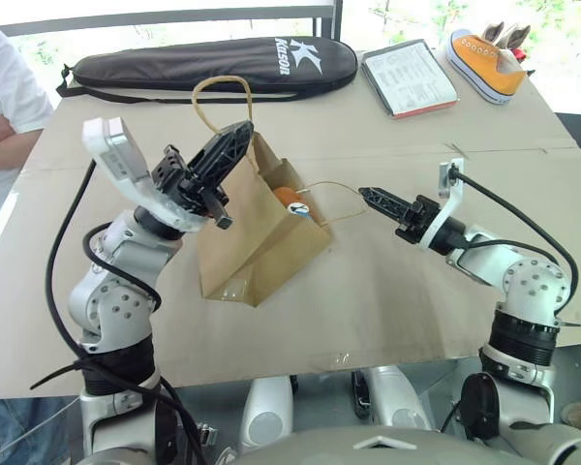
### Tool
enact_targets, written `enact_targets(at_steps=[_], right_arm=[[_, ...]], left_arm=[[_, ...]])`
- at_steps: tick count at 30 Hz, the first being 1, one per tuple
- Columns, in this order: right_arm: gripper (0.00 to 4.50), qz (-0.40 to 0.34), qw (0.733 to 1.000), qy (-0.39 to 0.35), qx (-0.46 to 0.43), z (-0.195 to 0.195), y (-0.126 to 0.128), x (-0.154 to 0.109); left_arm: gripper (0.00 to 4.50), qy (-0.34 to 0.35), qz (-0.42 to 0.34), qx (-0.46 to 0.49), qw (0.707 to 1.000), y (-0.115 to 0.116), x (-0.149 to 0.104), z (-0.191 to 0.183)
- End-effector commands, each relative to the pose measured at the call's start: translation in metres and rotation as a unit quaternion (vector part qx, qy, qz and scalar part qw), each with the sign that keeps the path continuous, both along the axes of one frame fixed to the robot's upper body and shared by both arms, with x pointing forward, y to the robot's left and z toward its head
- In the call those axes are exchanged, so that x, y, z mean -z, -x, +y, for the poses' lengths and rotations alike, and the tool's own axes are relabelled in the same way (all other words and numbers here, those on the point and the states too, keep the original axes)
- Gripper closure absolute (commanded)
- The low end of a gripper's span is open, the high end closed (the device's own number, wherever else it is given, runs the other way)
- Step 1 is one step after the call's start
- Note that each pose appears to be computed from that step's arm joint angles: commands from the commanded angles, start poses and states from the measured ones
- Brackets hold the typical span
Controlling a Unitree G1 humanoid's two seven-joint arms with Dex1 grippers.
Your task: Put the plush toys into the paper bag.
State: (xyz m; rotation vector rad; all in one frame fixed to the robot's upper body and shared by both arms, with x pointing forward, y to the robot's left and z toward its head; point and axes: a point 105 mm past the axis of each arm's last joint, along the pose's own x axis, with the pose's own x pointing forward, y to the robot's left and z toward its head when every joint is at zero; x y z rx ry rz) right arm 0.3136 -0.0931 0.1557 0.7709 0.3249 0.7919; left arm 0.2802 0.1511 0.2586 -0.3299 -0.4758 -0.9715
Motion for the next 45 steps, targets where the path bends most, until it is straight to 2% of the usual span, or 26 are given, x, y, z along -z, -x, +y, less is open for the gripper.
enact_targets(at_steps=[1, 9, 13, 18, 20, 23, 25, 30, 39, 42, 45], right_arm=[[1.4, 0.027, 0.999, -0.009, 0.015, -0.009, 0.008, 0.004], [1.4, 0.062, 0.997, -0.046, 0.03, 0.0, -0.004, 0.008], [1.4, 0.062, 0.995, -0.069, 0.02, 0.011, -0.015, 0.001], [1.4, 0.052, 0.996, -0.066, 0.007, 0.027, -0.031, -0.005], [2.44, 0.042, 0.997, -0.069, 0.003, 0.028, -0.032, -0.008], [3.47, 0.021, 0.997, -0.073, -0.002, 0.028, -0.029, -0.015], [4.46, -0.001, 0.997, -0.08, -0.008, 0.025, -0.024, -0.024], [4.46, -0.098, 0.988, -0.116, -0.024, 0.017, -0.004, -0.073], [4.46, -0.244, 0.964, -0.085, -0.061, 0.027, 0.034, -0.147], [4.46, -0.271, 0.96, -0.022, -0.072, 0.036, 0.043, -0.148], [4.46, -0.264, 0.963, 0.03, -0.052, 0.037, 0.038, -0.136]], left_arm=[[4.5, -0.002, -0.03, 0.008, 1.0, 0.005, -0.013, 0.001], [4.5, -0.006, -0.03, 0.019, 0.999, 0.005, -0.013, -0.002], [4.5, -0.01, -0.029, 0.024, 0.999, 0.007, -0.012, -0.005], [4.5, -0.014, -0.027, 0.043, 0.999, 0.013, -0.01, -0.014], [4.5, -0.014, -0.027, 0.042, 0.999, 0.014, -0.009, -0.014], [4.5, -0.015, -0.025, 0.038, 0.999, 0.014, -0.008, -0.012], [4.5, -0.017, -0.024, 0.036, 0.999, 0.012, -0.007, -0.011], [4.5, -0.026, -0.023, 0.027, 0.999, 0.001, -0.007, -0.005], [4.5, -0.065, -0.056, 0.018, 0.996, -0.028, -0.017, 0.005], [4.5, -0.115, -0.04, 0.008, 0.993, -0.045, -0.004, 0.003], [4.5, -0.144, -0.035, 0.013, 0.989, -0.051, 0.007, -0.004]])
